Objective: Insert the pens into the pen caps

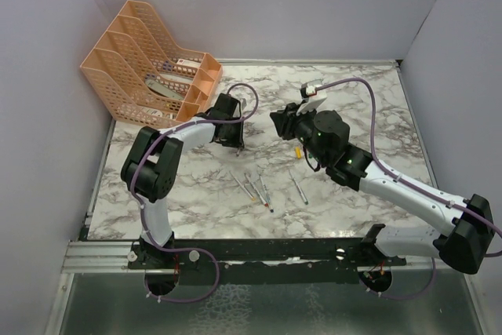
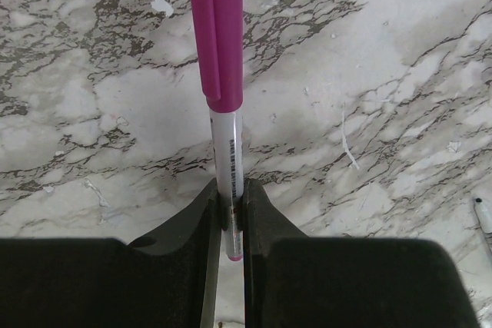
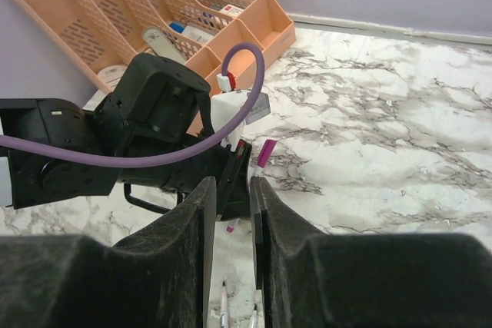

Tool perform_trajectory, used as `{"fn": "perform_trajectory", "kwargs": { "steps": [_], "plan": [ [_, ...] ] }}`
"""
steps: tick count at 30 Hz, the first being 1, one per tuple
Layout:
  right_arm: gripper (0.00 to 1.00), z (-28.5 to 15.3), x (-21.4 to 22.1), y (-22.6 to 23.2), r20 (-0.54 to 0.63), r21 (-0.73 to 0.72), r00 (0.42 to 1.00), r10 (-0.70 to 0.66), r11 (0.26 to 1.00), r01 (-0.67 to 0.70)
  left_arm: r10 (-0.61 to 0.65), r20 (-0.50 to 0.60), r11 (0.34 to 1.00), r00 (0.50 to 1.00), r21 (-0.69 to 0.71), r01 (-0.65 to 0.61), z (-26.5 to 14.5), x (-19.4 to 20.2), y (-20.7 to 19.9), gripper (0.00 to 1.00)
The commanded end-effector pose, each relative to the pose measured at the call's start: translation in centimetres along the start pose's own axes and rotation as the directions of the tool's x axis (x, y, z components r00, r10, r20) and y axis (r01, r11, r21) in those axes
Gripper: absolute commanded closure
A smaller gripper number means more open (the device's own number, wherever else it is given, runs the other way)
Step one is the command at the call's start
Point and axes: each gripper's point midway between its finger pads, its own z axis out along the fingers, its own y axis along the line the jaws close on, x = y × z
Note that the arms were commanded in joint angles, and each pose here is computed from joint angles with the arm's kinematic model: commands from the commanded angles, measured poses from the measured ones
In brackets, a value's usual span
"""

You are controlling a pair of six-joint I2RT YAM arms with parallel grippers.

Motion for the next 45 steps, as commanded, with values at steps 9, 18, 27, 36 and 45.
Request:
{"fn": "perform_trajectory", "kwargs": {
  "steps": [9, 18, 27, 36, 45],
  "plan": [
    [0.75, -0.5, 0.8, -0.8, -0.02, 0.035, 1.0, 0.022, 0.999, -0.021, -0.038, -0.066, 0.999, 0.997, 0.013, 0.039, 0.6, 0.9, 0.0, 0.91],
    [0.75, -0.4, 1.3, -0.9, -0.035, 0.042, 0.999, 0.018, 0.999, -0.016, -0.047, -0.068, 0.999, 0.997, 0.003, 0.047, 0.7, 1.2, 0.2, 0.49],
    [0.76, -0.4, 1.6, -1.4, -0.04, 0.064, 0.999, 0.014, 0.998, -0.012, -0.04, -0.027, 0.999, 0.999, -0.02, 0.04, -0.1, 0.1, 0.3, 0.48],
    [0.77, -0.8, 5.9, -2.1, -0.172, 0.048, 0.983, -0.063, 0.996, 0.073, -0.03, 0.153, 0.999, 0.988, -0.033, 0.035, -6.6, -3.8, -0.2, 0.47],
    [0.75, -0.2, 13.0, 0.7, -0.376, -0.134, 0.902, -0.21, 0.976, 0.171, -0.084, 0.278, 0.985, 0.957, -0.123, 0.122, -12.7, -3.5, 2.8, 0.46]
  ]
}}
